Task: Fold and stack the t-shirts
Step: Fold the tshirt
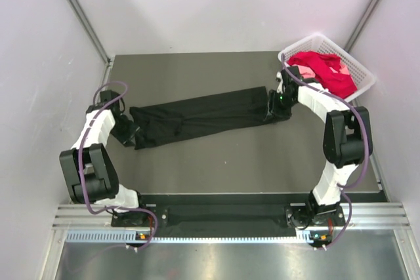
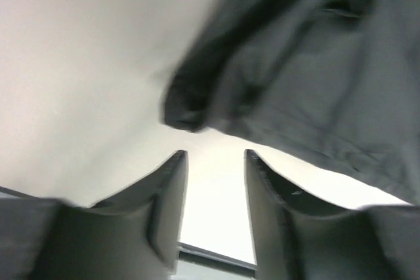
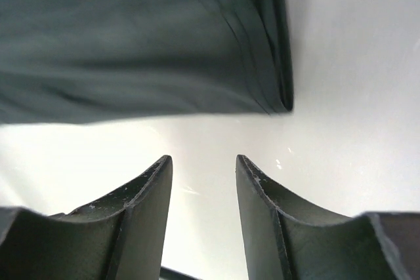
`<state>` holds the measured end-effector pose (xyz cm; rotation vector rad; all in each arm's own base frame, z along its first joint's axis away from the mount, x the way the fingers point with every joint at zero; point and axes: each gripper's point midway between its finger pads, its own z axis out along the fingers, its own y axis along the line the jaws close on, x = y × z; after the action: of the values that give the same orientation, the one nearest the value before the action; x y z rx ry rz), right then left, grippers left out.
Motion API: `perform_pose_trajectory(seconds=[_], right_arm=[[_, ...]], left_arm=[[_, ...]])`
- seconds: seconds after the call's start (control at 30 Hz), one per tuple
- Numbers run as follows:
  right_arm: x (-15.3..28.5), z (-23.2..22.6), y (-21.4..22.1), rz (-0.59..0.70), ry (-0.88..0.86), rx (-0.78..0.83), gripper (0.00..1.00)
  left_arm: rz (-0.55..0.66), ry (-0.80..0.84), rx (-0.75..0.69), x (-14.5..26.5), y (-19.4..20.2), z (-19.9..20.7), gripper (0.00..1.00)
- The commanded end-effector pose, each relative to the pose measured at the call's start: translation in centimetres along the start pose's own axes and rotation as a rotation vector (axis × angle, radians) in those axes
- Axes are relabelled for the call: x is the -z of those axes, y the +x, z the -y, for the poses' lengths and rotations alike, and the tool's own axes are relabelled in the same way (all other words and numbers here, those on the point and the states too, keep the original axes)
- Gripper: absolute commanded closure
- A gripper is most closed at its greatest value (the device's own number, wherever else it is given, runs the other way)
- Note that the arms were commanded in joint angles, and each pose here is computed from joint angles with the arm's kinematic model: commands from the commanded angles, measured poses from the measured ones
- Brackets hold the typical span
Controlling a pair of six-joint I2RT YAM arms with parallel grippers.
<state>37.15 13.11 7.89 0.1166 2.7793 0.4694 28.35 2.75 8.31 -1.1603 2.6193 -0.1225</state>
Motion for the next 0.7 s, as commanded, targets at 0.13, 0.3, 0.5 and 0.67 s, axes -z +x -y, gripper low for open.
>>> perform_pose_trajectory(seconds=[0.13, 0.3, 0.5, 0.67], right_arm=[[0.2, -0.1, 0.7, 0.013, -0.028, 0.029, 0.56], [0.2, -0.2, 0.6, 0.013, -0.027, 0.029, 0.56], [-0.4, 0.8, 0.7, 0.012, 0.014, 0.016, 0.55], [-0.9, 1.1, 0.6, 0.005, 0.024, 0.011, 0.53]], left_arm=[[-0.034, 0.112, 0.098, -1.7, -0.9, -0.5, 0.67], [-0.092, 0.051, 0.105, -3.3, -0.1, -1.6, 0.68], [-0.096, 0.025, 0.121, -3.7, 0.1, -2.5, 0.6], [-0.114, 0.015, 0.123, -4.4, 0.3, -3.1, 0.57]])
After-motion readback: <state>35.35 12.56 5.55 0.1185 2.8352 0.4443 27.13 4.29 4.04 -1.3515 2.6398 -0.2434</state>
